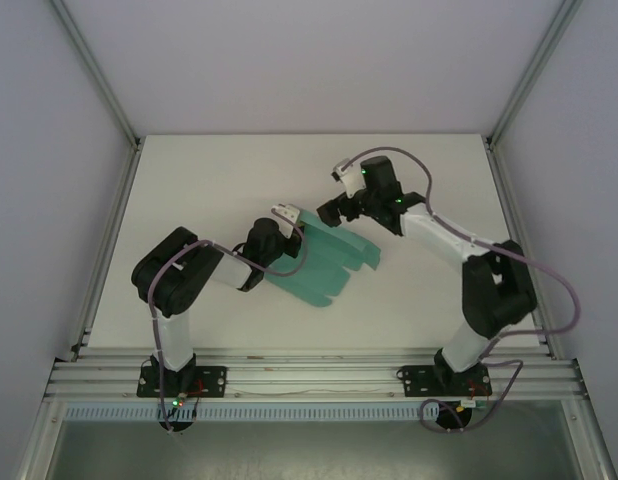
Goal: Assemble paper box
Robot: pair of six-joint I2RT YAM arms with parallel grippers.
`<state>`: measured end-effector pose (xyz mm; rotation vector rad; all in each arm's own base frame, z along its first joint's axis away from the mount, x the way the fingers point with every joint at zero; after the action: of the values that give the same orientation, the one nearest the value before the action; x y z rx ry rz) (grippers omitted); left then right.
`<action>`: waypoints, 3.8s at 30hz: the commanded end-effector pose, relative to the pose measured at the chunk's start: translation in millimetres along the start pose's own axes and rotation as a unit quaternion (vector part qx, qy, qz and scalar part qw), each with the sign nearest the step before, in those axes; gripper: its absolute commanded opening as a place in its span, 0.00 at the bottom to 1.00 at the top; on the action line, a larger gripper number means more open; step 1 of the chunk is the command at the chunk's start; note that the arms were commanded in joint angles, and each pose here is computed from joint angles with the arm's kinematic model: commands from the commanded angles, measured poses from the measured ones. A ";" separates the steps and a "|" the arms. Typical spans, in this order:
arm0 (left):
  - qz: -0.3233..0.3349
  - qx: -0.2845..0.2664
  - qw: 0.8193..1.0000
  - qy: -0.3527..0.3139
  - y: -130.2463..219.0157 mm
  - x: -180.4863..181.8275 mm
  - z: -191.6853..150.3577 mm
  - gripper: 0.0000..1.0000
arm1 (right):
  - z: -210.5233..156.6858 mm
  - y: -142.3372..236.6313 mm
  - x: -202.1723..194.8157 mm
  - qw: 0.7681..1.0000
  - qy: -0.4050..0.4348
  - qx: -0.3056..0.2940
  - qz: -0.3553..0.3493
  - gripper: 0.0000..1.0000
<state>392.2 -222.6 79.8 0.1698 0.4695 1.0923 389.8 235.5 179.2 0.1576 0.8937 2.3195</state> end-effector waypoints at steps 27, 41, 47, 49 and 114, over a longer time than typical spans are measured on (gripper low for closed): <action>0.049 -0.013 0.995 0.084 -10.1 24.3 6.5 0.00 | -60.0 -34.3 32.7 0.987 -0.033 0.141 0.070 1.00; 0.019 0.085 0.979 0.186 7.9 15.9 27.2 0.00 | -45.7 90.2 8.2 0.979 -0.187 -0.054 0.053 0.99; -0.007 0.132 0.967 0.219 4.6 13.6 26.4 0.00 | -49.8 94.8 29.6 0.984 -0.127 -0.065 0.107 0.86; -0.026 0.138 0.966 0.219 4.0 8.8 24.8 0.00 | -46.9 91.1 21.5 0.987 -0.119 -0.071 0.086 0.64; 0.169 0.096 0.964 0.180 27.7 29.8 26.3 0.00 | -25.2 50.8 -17.7 0.987 -0.120 -0.070 -0.085 1.00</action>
<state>394.5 -173.6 91.2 0.2874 0.8953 1.4609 363.9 174.6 189.8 0.3031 0.6088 2.1139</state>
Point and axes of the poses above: each hand's point on the last joint's axis, 136 mm out from that joint toward the fingers, its own y axis back along the fingers, its own x axis along the line the jaws close on, z = x × y, the point moved 3 cm from there along y, back along the fingers, and after that the axes turned 14 degrees about y, right-handed, at the moved point
